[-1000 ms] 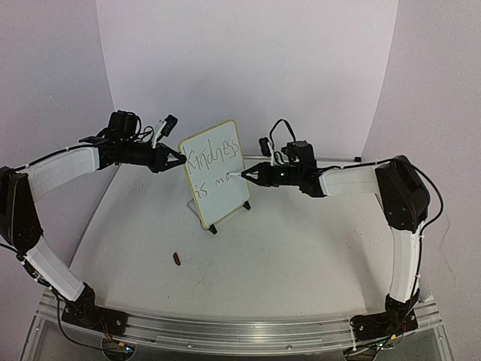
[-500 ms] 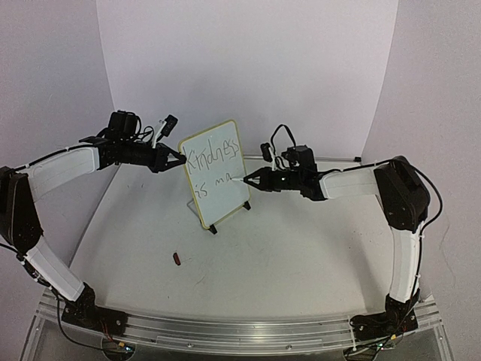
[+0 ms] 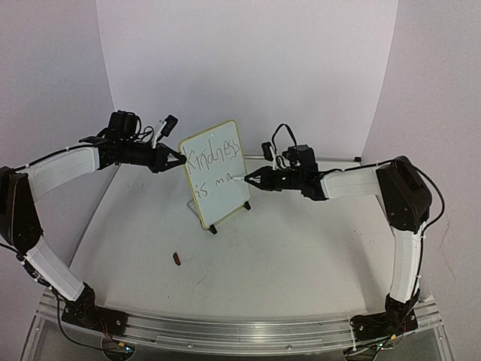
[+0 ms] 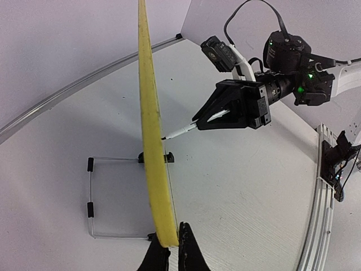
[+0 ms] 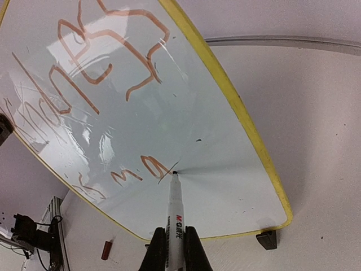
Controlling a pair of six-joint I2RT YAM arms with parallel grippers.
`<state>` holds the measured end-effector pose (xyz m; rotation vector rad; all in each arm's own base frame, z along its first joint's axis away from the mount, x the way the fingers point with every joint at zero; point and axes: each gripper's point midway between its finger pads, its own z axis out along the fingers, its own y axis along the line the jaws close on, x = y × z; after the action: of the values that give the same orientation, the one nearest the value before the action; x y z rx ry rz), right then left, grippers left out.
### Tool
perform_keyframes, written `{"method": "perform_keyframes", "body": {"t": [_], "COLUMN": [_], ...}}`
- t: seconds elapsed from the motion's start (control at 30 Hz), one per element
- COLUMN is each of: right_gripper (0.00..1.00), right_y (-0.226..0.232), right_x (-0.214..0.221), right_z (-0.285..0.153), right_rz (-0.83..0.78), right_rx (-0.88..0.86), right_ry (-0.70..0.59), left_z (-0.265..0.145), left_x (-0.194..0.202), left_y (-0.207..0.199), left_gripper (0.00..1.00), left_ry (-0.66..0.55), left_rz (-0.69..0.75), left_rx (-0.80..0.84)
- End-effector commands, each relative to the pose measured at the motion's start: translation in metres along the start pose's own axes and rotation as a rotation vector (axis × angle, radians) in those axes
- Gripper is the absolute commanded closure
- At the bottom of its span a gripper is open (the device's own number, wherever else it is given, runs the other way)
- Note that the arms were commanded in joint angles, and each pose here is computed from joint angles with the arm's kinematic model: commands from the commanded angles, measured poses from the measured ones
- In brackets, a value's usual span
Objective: Write a sentence on the whiteboard
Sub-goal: Write on the whiteboard with the whiteboard marker without the cap.
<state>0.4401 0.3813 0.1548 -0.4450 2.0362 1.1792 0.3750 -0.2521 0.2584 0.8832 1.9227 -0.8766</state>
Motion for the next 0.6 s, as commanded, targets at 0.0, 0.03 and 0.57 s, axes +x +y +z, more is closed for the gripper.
{"method": "perform_keyframes", "body": {"t": [0.0,0.03,0.57], "right_gripper": [1.00,1.00,1.00], "right_y": [0.034,0.037,0.040], "right_x": [-0.040,-0.041,-0.027], "right_z": [-0.028,-0.032,-0.034], "right_rz": [-0.068,-0.071,-0.078], "right_rx": [-0.026,-0.030,-0.083], "right_ry": [-0.105,-0.107,-0.053], "left_z": [0.008,0.008,0.008], "left_x": [0.018,0.018,0.019], "left_y": [0.005,0.004,0.005], "left_gripper": [1.00,1.00,1.00], "left_ry": [0.069,0.069,0.072], "left_rz": [-0.020,-0.020,-0.020], "left_rx": [-0.007,-0.006,-0.006]}}
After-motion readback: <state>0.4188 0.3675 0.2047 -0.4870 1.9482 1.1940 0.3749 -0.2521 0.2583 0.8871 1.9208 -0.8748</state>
